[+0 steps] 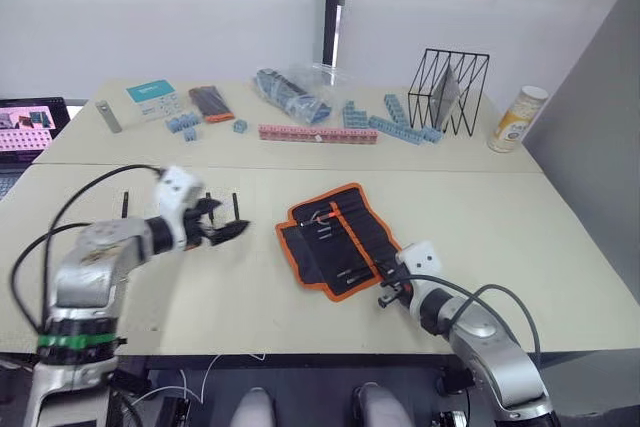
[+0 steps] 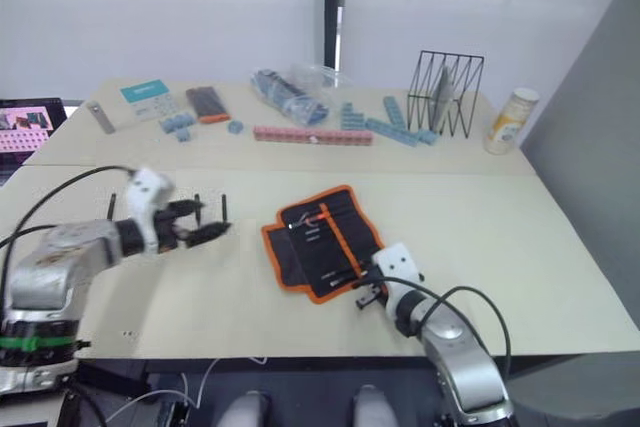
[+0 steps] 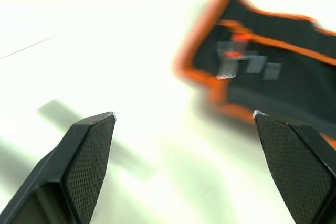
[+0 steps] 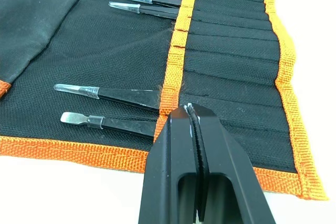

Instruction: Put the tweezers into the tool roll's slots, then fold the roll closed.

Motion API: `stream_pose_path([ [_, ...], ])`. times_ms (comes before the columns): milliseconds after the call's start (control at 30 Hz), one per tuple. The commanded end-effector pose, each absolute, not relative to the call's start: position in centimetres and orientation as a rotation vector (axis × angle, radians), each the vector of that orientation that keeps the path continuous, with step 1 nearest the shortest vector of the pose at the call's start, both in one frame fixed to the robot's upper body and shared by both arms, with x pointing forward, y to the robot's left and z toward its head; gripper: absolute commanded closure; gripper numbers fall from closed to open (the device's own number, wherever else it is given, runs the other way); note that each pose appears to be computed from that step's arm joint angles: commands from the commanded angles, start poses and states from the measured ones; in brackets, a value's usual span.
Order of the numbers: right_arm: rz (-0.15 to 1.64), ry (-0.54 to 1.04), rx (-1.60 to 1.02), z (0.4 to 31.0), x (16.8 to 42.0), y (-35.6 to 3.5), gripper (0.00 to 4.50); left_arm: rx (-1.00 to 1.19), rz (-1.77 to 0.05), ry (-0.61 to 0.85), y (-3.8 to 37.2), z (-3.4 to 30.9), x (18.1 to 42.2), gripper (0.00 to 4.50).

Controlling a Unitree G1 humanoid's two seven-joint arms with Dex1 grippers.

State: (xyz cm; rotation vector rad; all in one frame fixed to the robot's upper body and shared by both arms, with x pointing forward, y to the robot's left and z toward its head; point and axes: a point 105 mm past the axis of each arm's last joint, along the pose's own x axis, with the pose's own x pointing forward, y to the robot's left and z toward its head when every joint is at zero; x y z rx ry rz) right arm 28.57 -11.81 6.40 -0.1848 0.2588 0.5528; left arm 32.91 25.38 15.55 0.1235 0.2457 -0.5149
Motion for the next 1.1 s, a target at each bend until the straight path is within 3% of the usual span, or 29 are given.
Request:
stream_pose_path([
  [33, 0.544, 0.342, -0.170, 4.4, 27.7, -12.6, 4.50, 0.094, -0.360, 0.162, 29.7, 16.7, 31.1, 0.03],
  [133, 0.538, 0.336, -0.170, 4.5, 27.5, -12.8, 4.50, 0.089, -0.182, 0.159, 33.8, 15.7, 28.3, 0.03],
  [267, 0.533, 0.334, -0.168, 4.5, 27.2, -13.1, 4.50, 0.059, -0.060, 0.158, 36.0, 14.6, 25.3, 0.03],
  [400, 0.525, 0.332, -0.170, 4.6, 27.1, -13.5, 4.50, 0.068, 0.087, 0.164, 37.4, 13.3, 21.3, 0.03],
  [567, 0.514, 0.329, -0.160, 4.7, 27.1, -13.9, 4.50, 0.042, 0.193, 0.178, 38.1, 12.3, 18.4, 0.03],
  [867, 0.534, 0.328, -0.148, 4.9, 27.2, -13.5, 4.50, 0.067, 0.220, 0.182, 38.1, 12.4, 18.6, 0.03],
  [1100, 0.537, 0.332, -0.142, 4.7, 27.0, -13.2, 4.50, 0.052, 0.189, 0.186, 36.6, 11.9, 22.3, 0.03],
])
